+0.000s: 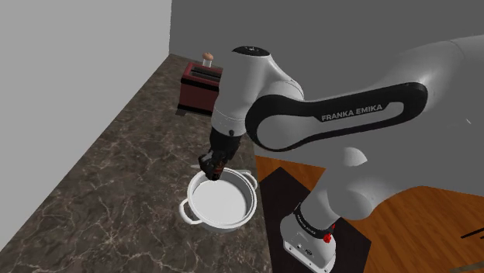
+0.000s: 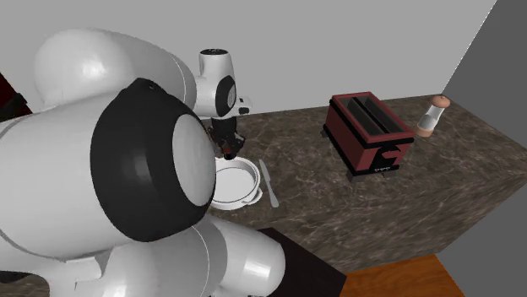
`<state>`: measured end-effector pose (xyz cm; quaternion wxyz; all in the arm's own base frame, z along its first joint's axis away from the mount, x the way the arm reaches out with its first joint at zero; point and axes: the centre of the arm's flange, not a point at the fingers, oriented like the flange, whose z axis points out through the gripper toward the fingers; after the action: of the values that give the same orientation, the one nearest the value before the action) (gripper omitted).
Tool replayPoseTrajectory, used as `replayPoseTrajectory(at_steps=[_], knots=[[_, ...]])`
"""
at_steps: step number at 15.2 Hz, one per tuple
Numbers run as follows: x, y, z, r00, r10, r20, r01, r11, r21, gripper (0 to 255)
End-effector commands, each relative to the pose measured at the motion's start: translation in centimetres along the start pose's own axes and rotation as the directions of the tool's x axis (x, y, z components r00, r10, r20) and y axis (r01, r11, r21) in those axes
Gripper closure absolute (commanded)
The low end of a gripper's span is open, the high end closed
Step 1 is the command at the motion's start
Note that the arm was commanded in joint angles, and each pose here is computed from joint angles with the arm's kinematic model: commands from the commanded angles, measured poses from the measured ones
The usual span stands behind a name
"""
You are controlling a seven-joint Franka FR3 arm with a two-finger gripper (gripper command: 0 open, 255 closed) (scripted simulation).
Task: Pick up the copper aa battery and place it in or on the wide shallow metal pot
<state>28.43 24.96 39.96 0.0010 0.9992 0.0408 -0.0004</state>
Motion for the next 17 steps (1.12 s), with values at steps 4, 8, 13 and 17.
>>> replayPoseTrajectory(at_steps=[4, 8, 13, 17], knots=[[-4.1, 2.3, 1.3, 1.000, 0.000, 0.000, 0.000, 1.000, 0.001, 255], [-4.1, 2.3, 3.4, 1.000, 0.000, 0.000, 0.000, 1.000, 0.001, 255], [-4.1, 2.3, 6.1, 1.000, 0.000, 0.000, 0.000, 1.000, 0.001, 255], [-4.1, 2.3, 6.7, 1.000, 0.000, 0.000, 0.000, 1.000, 0.001, 255]])
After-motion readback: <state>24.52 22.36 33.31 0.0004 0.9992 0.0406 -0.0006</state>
